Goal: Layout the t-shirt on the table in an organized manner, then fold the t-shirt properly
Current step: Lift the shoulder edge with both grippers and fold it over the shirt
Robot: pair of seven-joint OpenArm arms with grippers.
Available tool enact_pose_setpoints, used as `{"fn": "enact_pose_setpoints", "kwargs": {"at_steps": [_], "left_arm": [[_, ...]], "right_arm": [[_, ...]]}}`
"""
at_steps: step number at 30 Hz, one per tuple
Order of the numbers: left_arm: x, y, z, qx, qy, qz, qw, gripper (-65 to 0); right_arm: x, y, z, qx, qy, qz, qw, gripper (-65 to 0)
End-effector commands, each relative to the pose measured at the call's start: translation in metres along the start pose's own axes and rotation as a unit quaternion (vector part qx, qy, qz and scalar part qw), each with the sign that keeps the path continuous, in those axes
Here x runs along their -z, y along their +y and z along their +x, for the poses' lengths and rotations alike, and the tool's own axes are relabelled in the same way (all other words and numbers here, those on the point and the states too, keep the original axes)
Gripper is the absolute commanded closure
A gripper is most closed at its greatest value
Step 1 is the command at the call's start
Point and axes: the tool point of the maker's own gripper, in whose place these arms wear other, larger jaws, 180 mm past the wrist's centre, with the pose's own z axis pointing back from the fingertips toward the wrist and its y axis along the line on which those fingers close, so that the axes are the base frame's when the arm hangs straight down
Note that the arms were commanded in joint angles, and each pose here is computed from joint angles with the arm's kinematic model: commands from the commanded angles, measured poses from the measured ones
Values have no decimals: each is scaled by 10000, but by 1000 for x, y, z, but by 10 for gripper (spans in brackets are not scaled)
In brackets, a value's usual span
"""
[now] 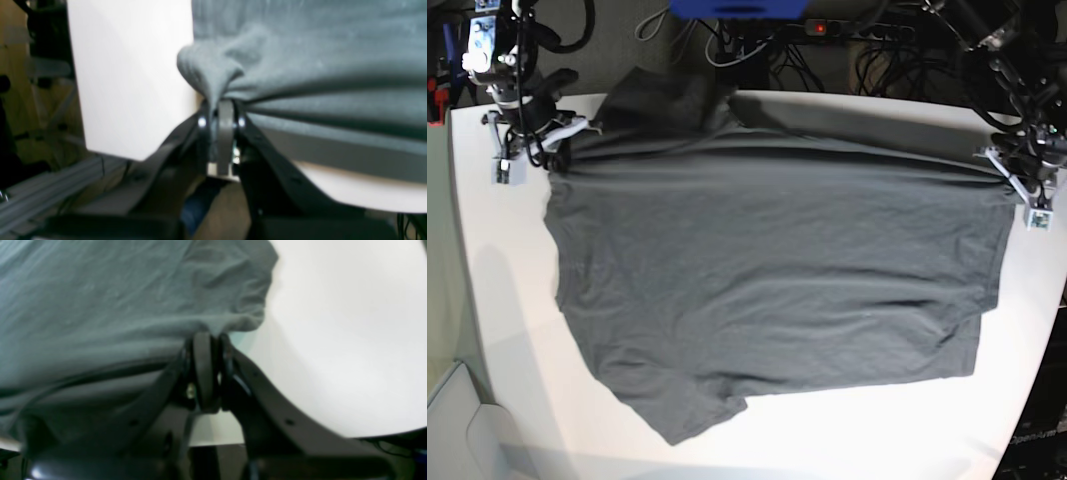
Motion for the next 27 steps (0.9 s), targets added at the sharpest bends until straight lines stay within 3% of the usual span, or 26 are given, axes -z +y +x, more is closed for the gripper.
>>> {"fn": "enact_pose_setpoints", "kwargs": {"at_steps": [1,6,15,22,27], "left_arm": [[-5,11,13,30,-170,180,9997,-13],[-4,12,17,9,-206,180,9996,-13],[-2,6,44,-142,-517,112,9985,-13],[0,-16,79,203,-782,-114,9967,-13],[9,-18,92,126,-803,-245,9964,-13]], "right_arm": [[-2,3,16,-164,-263,101,9995,0],[-1,12,35,-410,-523,367,9971,0],[7,19,66,-427,-901,443,9940,0],[11,22,88,-437,-1158,470,9912,0],[24,19,93,-358,-1154,443,9917,0]]}}
